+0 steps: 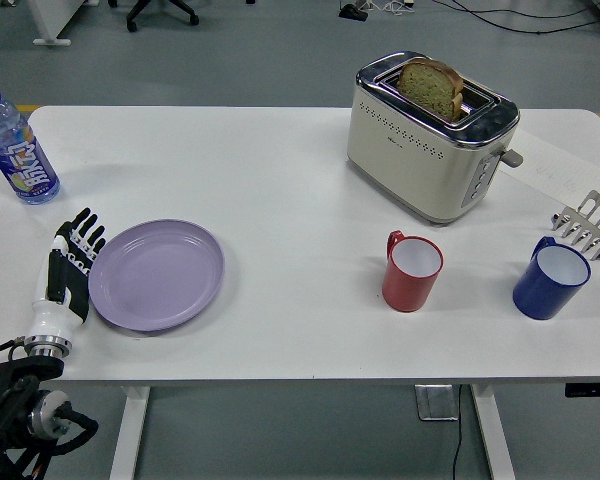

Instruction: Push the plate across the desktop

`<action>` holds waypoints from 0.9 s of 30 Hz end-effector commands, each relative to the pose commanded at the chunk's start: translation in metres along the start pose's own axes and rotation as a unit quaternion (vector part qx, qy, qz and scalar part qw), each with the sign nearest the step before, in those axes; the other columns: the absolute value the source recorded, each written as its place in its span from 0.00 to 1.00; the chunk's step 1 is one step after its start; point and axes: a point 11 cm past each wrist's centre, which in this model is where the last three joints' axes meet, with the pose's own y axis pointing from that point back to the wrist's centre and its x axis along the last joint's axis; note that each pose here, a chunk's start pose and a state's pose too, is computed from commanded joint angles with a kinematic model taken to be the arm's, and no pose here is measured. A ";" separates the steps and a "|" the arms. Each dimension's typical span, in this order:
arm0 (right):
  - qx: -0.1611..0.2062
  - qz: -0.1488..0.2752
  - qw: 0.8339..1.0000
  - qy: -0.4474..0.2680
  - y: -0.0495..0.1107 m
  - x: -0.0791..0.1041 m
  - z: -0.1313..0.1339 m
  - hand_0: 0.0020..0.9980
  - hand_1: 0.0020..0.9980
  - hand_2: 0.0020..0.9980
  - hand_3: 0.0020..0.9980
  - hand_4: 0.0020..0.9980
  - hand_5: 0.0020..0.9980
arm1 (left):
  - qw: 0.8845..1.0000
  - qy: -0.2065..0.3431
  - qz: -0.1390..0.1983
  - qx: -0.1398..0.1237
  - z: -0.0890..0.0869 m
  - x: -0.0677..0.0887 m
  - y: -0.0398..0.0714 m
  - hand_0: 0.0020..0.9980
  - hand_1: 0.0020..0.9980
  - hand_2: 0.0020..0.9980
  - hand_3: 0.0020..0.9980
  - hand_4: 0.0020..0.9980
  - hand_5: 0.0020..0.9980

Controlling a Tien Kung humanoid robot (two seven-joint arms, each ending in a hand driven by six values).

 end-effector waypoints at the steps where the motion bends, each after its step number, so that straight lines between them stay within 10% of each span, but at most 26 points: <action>1: 0.000 0.000 1.000 0.001 0.000 0.000 0.000 0.60 0.54 0.64 0.62 0.13 0.36 | 1.000 0.001 -0.001 0.000 0.000 -0.001 0.000 0.92 0.93 0.93 0.89 0.48 1.00; 27: 0.007 -0.001 1.000 0.006 0.000 0.000 -0.007 0.60 0.54 0.64 0.62 0.13 0.36 | 0.999 0.028 -0.024 -0.009 -0.005 -0.037 -0.007 0.91 0.93 0.93 0.89 0.48 1.00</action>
